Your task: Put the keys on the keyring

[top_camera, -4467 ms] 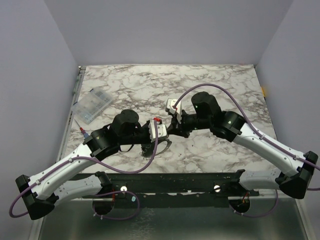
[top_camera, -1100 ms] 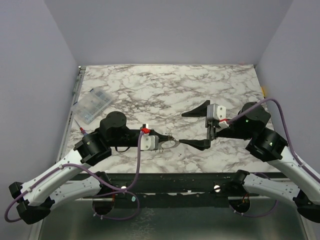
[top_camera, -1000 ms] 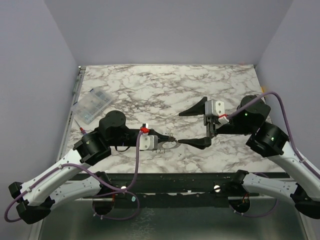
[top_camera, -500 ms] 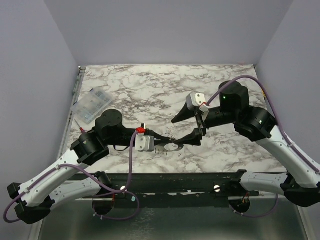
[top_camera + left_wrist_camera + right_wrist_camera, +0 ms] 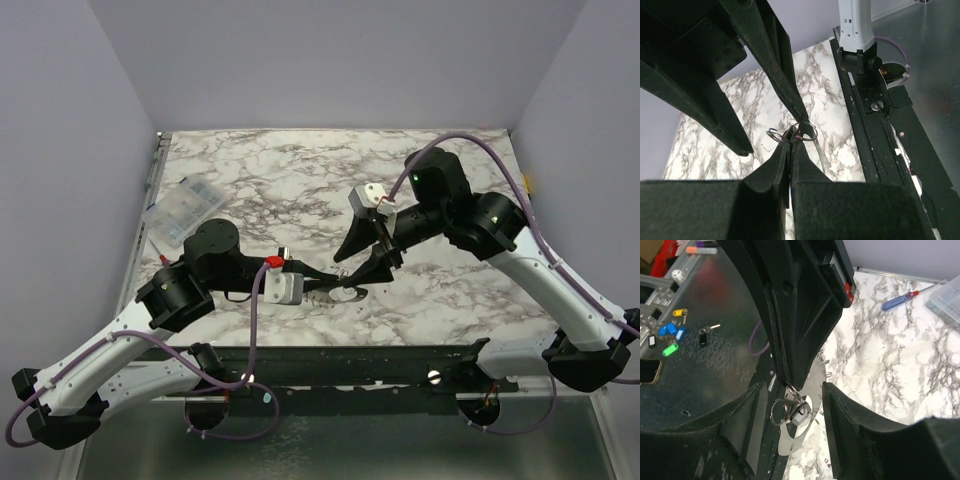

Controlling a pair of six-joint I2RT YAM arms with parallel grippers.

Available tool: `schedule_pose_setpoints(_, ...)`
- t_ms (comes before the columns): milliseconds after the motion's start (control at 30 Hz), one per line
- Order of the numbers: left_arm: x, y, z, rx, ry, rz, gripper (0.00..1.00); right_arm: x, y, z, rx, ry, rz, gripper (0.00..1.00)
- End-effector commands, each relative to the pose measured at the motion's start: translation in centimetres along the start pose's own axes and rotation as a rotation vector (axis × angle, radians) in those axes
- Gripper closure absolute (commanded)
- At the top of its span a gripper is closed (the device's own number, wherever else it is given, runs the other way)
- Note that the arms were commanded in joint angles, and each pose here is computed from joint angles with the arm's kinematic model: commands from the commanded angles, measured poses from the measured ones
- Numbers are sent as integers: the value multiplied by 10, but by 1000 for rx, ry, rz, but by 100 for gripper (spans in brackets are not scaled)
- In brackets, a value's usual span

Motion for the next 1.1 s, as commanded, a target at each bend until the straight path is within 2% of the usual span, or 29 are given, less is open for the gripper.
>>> schedule_pose_setpoints(0, -29, 8, 6, -11, -60, -79, 100, 3, 1, 10, -73, -26, 25, 46)
schedule_pose_setpoints(133, -32, 9, 6, -17, -66, -83, 100, 6, -1, 10, -98, -44, 38, 48)
schedule_pose_setpoints(200, -32, 10, 6, -20, -69, -84, 100, 7, -2, 9, -103, -50, 43, 51)
schedule_pose_setpoints(700, -32, 11, 6, -27, -73, -82, 100, -5, -2, 12, -133, -19, 8, 53)
schedule_pose_setpoints(800, -32, 12, 6, -29, -73, -82, 100, -4, -4, 10, -143, -32, 14, 59)
schedule_pose_setpoints(933, -34, 12, 6, -32, -78, -87, 100, -1, -7, 8, -155, -52, 28, 62)
schedule_pose_setpoints(1067, -34, 12, 6, -29, -74, -91, 100, -3, -8, 7, -165, -49, 23, 71)
Point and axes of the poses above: each gripper's point midway between its finger pads, its own y axis back along the fingers, its own z axis along the line the jaws close on, x = y × z, the point moved 3 cm from there along y, back along the fingers, and after that the axes turned 9 degrees about -y, right-handed, at the moved point
